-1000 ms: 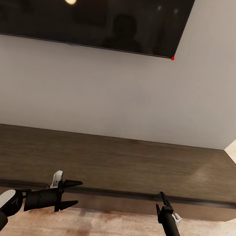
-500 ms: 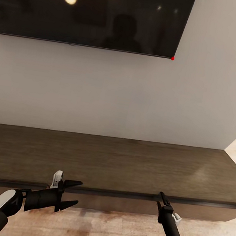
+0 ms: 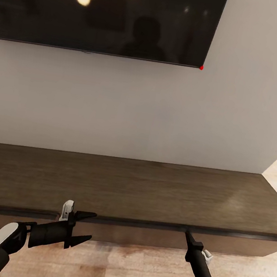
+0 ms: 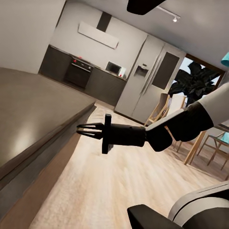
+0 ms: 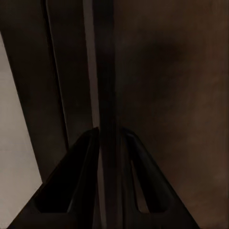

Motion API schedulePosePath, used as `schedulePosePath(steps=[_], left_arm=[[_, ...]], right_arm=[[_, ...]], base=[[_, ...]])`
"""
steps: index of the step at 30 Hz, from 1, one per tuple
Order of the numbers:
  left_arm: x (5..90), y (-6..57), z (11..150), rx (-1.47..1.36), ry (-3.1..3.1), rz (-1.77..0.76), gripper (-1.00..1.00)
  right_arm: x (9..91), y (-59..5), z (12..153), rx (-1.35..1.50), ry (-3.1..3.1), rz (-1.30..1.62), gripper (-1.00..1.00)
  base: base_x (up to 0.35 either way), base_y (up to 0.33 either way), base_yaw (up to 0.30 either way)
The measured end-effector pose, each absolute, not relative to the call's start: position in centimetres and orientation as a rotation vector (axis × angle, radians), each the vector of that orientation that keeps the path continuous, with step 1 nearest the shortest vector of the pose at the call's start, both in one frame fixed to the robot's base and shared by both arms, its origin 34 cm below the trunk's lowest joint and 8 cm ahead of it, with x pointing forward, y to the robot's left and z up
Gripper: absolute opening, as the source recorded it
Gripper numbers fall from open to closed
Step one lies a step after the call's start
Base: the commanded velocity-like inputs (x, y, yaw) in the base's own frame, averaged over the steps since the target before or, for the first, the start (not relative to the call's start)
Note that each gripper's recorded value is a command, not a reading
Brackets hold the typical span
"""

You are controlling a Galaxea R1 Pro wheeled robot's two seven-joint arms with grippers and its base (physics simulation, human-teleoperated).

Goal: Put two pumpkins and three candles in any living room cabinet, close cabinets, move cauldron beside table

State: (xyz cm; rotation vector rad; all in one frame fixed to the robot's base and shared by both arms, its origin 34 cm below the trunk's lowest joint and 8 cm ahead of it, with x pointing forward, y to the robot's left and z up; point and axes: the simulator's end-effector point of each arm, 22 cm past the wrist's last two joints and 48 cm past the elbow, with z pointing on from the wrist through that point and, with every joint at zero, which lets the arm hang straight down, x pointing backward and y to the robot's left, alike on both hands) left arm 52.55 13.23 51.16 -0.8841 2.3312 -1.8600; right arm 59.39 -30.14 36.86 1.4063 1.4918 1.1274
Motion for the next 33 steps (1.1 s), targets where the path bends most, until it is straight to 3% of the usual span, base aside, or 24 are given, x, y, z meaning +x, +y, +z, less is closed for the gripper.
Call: schedulePosePath(steps=[21, 33], left_arm=[[52.54, 13.17, 51.17, -0.884, 2.330, -1.862, 1.00], [52.52, 13.14, 51.14, -0.885, 2.332, -1.862, 1.00]], right_arm=[[59.38, -30.14, 36.86, 1.406, 1.492, 1.127, -1.00], [59.40, -30.27, 36.83, 1.409, 1.488, 1.125, -1.00]], base=[[-0.001, 0.000, 0.000], [-0.138, 0.000, 0.000]])
